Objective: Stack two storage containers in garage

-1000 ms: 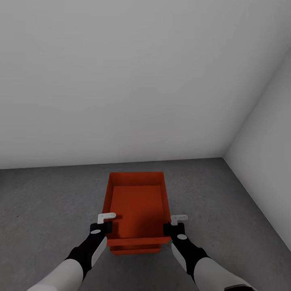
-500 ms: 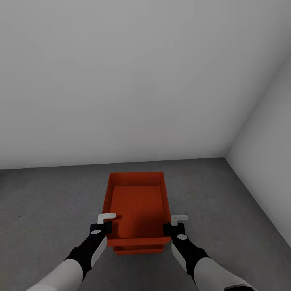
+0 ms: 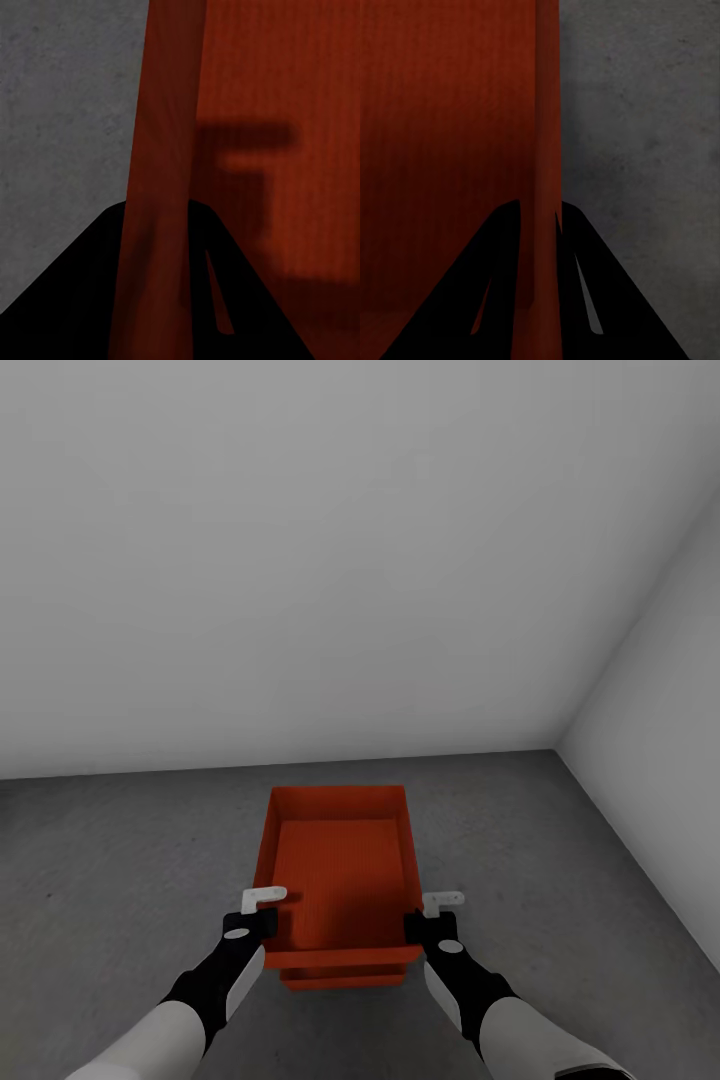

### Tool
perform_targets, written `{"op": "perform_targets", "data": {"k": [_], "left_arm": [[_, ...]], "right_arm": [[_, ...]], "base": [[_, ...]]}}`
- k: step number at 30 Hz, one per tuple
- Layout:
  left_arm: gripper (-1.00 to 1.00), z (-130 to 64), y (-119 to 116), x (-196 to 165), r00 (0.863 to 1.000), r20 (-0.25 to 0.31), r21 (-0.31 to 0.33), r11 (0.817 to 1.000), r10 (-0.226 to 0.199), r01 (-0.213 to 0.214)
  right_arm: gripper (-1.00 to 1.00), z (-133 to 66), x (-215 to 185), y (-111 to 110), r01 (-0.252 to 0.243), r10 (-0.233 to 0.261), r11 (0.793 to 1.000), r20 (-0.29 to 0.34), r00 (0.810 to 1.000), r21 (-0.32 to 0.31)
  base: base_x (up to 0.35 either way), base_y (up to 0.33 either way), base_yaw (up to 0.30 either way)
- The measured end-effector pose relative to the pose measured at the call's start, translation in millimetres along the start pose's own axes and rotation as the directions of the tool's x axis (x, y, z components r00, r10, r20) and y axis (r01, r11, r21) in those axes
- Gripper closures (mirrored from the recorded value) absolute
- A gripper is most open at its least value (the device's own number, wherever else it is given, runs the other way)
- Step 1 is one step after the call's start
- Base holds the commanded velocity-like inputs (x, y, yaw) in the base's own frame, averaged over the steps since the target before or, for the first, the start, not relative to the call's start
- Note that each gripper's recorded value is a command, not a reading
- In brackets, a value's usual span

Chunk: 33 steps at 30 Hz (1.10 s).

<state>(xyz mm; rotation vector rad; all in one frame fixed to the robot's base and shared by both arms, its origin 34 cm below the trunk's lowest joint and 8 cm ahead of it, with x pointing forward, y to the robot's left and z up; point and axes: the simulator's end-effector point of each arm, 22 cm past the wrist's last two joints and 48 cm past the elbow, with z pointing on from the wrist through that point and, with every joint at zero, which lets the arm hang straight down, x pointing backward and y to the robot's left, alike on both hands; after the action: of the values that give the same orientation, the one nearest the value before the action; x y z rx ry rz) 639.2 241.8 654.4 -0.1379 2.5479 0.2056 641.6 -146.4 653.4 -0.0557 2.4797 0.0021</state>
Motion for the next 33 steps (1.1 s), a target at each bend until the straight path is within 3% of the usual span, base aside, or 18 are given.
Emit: {"op": "perform_targets", "data": {"k": [23,33], "left_arm": [[1.00,-0.1,0,-1,1.000,0.002,0.000,1.000,0.000,0.000],[1.00,10.2,-2,4,1.000,0.000,0.000,1.000,0.000,0.000]], "right_arm": [[1.00,0.1,-1,0,0.000,0.000,1.000,0.002,1.000,-0.001],[1.00,10.1,4,0,0.000,0.000,1.000,0.000,1.000,0.000]], "base": [[0.000,0.000,0.000],[0.000,0.000,0.000]]}}
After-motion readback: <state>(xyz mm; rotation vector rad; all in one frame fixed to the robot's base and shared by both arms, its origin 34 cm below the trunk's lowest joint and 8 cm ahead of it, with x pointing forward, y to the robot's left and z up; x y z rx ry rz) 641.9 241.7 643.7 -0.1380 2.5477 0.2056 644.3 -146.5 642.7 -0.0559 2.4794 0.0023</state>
